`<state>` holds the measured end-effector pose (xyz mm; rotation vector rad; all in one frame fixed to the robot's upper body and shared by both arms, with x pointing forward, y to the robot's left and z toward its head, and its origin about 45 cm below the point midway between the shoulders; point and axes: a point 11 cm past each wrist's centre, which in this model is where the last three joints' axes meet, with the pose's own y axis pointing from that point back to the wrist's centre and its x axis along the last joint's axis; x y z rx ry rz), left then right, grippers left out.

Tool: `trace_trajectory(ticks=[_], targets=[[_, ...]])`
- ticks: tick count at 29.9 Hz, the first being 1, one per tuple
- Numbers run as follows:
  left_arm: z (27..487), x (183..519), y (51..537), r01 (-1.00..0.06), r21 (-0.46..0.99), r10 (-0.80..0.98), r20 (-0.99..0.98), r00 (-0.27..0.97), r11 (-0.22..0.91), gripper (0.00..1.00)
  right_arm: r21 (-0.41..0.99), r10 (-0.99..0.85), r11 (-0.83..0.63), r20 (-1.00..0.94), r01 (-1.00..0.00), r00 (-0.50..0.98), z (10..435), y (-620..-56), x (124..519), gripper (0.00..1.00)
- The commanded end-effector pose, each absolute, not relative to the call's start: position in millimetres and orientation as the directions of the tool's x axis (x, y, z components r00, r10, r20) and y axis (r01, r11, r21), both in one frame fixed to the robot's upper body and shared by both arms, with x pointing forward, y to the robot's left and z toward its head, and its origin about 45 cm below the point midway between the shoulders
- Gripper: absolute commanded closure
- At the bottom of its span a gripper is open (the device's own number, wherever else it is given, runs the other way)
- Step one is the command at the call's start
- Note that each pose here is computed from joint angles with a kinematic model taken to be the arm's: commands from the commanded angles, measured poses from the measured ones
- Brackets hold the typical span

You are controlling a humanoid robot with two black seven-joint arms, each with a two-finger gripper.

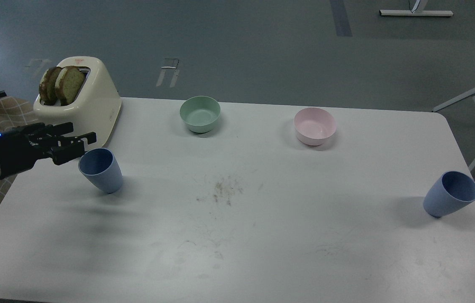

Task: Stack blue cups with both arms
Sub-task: 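Grasp the nearby blue cup with the left gripper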

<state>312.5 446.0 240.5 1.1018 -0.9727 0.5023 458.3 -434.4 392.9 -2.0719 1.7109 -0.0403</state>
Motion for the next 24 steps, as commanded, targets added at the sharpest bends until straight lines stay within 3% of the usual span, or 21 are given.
trace_trajectory(ticks=[1, 18, 24], targets=[[231, 310, 457, -0.766, 0.525, -0.162, 0.849, 0.503, 0.371, 0.3, -0.361, -0.938, -0.133, -0.254, -0.923, 0.235, 395, -433, 458, 0.0], [192, 308, 468, -0.765, 0.555, -0.082, 0.823, 0.562, 0.327, 0.35, -0.358, -0.94, -0.14, -0.246, -0.923, 0.238, 392, -432, 455, 0.0], [183, 309, 459, -0.759, 0.552, -0.055, 0.819, 0.571, 0.345, 0.6, -0.356, -0.94, -0.14, -0.245, -0.924, 0.237, 390, -432, 454, 0.0]])
